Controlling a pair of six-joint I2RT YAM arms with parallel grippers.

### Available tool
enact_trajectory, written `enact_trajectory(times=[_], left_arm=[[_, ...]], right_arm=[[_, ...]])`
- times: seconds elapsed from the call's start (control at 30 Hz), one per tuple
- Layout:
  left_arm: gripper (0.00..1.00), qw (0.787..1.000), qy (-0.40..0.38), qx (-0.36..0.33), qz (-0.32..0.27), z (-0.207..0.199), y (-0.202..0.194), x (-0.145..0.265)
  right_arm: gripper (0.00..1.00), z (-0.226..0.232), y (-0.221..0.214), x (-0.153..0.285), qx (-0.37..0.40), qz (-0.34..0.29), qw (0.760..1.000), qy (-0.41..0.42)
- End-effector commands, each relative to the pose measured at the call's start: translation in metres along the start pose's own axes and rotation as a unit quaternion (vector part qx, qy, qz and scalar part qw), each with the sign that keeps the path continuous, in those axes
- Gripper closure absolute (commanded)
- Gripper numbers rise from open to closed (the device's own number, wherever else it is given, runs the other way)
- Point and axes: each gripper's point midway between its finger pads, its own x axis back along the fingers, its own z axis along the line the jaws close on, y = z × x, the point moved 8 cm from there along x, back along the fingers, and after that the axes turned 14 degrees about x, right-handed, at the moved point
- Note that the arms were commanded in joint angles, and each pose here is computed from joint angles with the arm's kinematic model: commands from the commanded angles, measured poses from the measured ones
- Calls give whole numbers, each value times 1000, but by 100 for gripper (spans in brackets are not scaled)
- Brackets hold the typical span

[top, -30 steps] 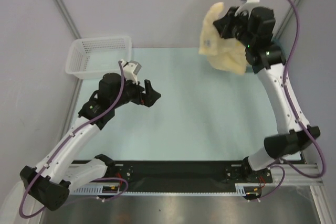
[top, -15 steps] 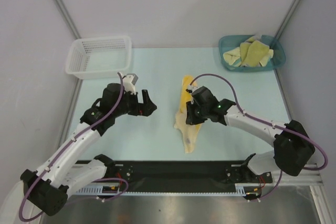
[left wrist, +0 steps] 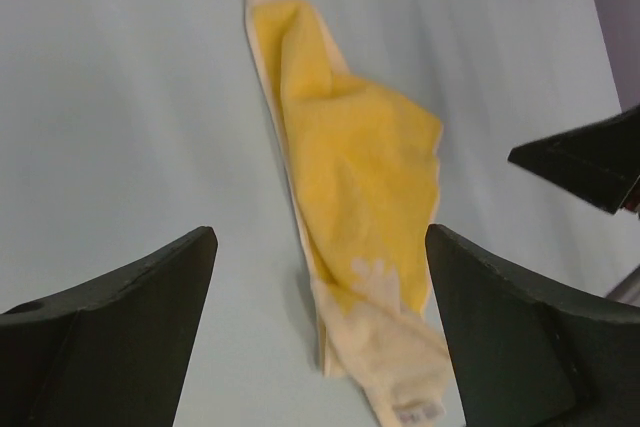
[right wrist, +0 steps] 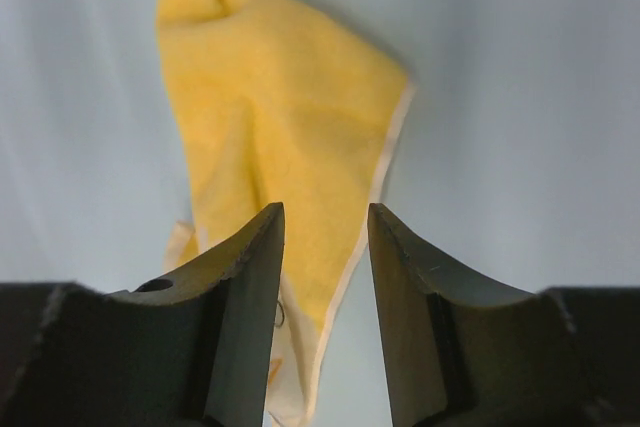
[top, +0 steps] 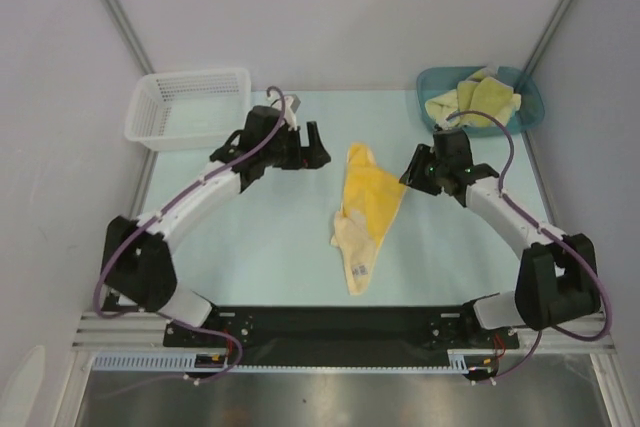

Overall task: Fold and stack the towels
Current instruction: Move the towel to the center of the board

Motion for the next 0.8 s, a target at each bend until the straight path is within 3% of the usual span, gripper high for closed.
enact_trajectory(times=[0.0, 0.2, 0.37, 0.5, 0.6, 0.67, 0.77], left_arm=[[8, 999, -24, -22, -17, -13, 33, -45], [17, 998, -56, -8, 40, -3, 21, -111], [29, 992, -88, 16, 90, 6, -2, -138], [31, 989, -97, 27, 113, 11, -17, -154], [35, 985, -101, 42, 133, 14, -29, -164], [42, 983, -109, 54, 141, 15, -33, -170], [65, 981, -116, 58, 145, 12, -33, -168]], right_arm=[[55, -11, 25, -29, -36, -9, 999, 7], [51, -40, 27, -70, -86, 2, 996, 34], [49, -38, 15, -99, -91, 30, 995, 42], [50, -37, 13, -107, -92, 29, 994, 49], [61, -35, 23, -110, -84, 15, 995, 58], [77, -33, 31, -109, -76, 3, 995, 67], [95, -21, 51, -99, -42, -15, 995, 87]])
